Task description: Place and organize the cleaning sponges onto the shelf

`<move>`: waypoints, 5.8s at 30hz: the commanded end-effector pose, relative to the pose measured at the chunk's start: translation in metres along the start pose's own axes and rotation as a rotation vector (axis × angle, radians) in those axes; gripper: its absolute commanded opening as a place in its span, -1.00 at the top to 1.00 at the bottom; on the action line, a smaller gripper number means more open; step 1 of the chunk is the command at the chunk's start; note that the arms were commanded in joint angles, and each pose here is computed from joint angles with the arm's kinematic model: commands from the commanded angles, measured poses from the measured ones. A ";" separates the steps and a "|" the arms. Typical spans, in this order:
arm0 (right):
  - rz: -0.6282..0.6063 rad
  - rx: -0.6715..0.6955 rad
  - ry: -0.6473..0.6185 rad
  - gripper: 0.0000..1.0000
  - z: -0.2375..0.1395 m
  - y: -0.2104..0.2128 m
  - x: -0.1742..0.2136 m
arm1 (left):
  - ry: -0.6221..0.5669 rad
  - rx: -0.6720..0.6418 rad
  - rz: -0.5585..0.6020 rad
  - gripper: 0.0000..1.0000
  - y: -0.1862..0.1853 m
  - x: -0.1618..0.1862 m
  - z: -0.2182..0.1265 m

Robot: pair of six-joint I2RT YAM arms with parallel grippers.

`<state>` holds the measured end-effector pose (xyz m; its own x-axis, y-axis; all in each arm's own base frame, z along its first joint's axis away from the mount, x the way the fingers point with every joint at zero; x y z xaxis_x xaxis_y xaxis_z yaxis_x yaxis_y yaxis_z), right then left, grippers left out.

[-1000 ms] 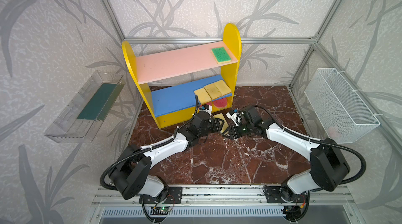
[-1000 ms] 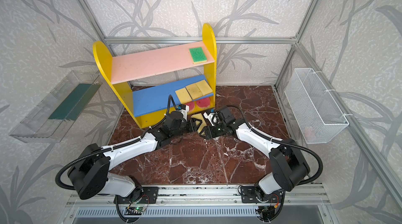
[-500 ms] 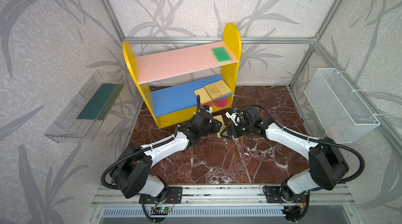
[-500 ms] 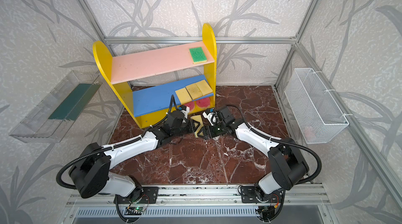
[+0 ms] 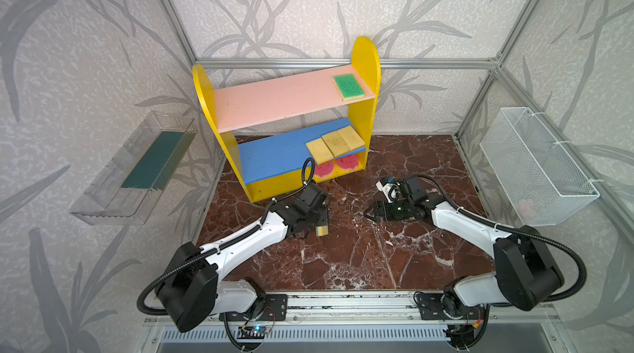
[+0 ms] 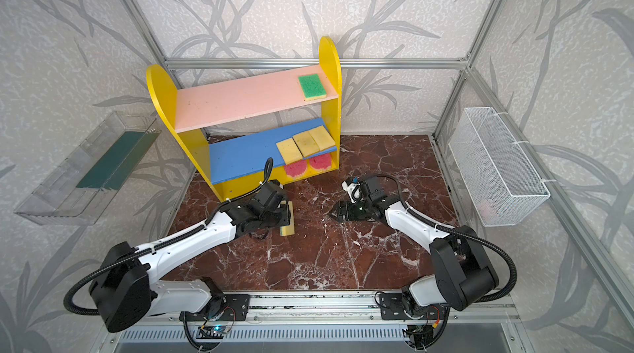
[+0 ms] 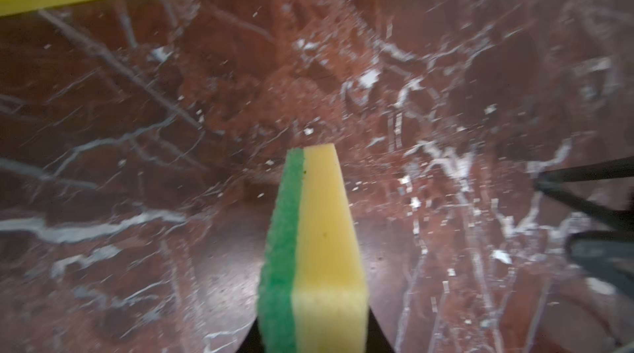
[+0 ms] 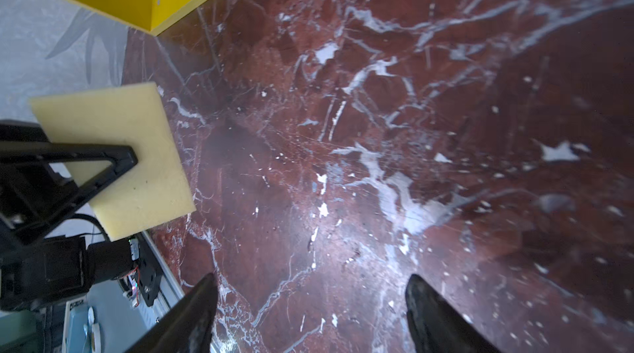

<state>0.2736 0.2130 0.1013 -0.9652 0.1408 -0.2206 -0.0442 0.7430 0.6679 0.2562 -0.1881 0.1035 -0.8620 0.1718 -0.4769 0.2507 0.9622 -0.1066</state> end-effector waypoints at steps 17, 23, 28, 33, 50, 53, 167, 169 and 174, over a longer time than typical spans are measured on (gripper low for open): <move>0.111 0.046 -0.129 -0.69 -0.027 -0.027 -0.012 | 0.264 -0.159 0.175 -0.07 -0.034 0.028 0.066; 0.166 0.022 -0.159 -0.70 -0.037 -0.036 -0.019 | 0.233 -0.086 0.186 -0.43 -0.065 0.015 0.067; 0.170 0.042 -0.170 -0.70 -0.040 -0.041 -0.019 | 0.202 -0.032 0.189 -0.51 -0.086 0.002 0.063; 0.160 0.078 -0.181 -0.70 -0.043 -0.045 -0.020 | 0.144 0.039 0.151 -0.54 -0.099 -0.009 0.053; 0.142 0.086 -0.078 -0.49 -0.030 -0.034 0.027 | 0.031 0.096 0.009 -0.19 -0.045 0.006 0.026; 0.135 0.100 -0.029 -0.24 -0.016 -0.032 0.041 | 0.001 0.097 -0.042 0.45 -0.027 0.011 0.029; -0.237 0.023 0.300 0.98 0.061 0.041 0.071 | -0.213 0.080 -0.166 -0.31 0.048 0.047 -0.042; -0.247 0.006 0.263 1.00 0.049 0.052 0.066 | -0.221 0.089 -0.173 -0.31 0.048 0.047 -0.046; -0.302 -0.043 0.155 1.00 0.006 0.082 0.054 | -0.253 0.101 -0.187 -0.31 0.050 0.047 -0.062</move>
<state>0.2237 0.2920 0.1152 -0.9436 -0.2020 -0.2622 -0.3257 0.7074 0.6272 0.2058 -0.1257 0.1226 -0.7626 -0.0580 -0.6443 0.1741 0.9409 -0.2907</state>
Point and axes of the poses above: each gripper's point midway between its finger pads, its own z axis out along the fingers, its own y axis along the line the jaws close on, x = y × z, the point moved 1 cm from there along -z, back along the fingers, and after that the axes turned 15 degrees about z, right-handed, at the moved point
